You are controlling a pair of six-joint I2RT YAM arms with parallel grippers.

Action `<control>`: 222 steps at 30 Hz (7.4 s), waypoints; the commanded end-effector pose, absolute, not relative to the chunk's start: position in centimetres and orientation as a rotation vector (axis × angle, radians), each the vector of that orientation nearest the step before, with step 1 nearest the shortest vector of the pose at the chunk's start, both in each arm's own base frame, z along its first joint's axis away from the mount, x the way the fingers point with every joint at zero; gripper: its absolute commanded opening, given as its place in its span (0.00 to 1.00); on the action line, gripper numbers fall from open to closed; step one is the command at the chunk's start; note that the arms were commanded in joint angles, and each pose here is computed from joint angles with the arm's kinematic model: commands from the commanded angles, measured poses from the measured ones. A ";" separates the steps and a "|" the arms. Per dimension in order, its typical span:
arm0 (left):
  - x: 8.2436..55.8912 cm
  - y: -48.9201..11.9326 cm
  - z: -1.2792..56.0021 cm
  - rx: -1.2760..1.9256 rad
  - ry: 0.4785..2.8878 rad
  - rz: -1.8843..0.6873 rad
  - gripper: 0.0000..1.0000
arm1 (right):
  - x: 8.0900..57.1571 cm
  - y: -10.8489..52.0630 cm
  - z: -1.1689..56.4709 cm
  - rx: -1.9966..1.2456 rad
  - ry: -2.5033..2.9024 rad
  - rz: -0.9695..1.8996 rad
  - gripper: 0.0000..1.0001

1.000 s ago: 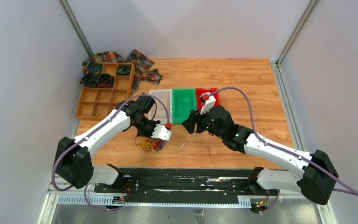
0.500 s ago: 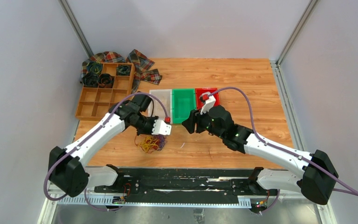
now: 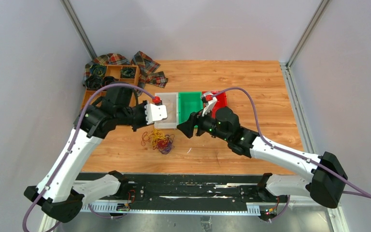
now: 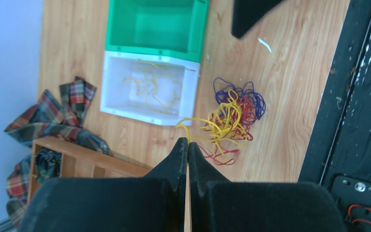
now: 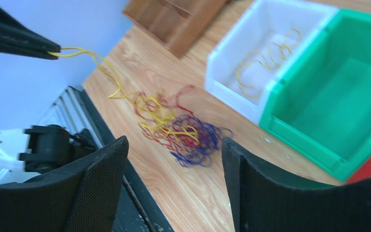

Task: Untangle the cables
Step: Untie the cable, then place the cable in the bin.

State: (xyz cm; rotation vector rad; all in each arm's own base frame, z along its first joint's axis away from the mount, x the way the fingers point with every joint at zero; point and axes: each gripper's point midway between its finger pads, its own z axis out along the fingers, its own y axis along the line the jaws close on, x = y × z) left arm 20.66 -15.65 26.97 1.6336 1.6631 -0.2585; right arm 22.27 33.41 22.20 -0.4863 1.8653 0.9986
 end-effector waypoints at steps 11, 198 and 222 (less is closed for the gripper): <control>18.7 -17.0 34.1 1.398 1.697 -0.435 0.00 | 20.5 40.4 31.7 -0.550 1.614 1.200 0.71; 13.7 -8.9 79.9 0.553 0.136 0.568 0.01 | 21.5 47.2 17.6 -0.517 1.965 1.151 0.64; 26.6 -15.5 64.7 0.796 0.657 0.248 0.01 | 33.8 39.0 22.6 -0.287 1.910 0.913 0.61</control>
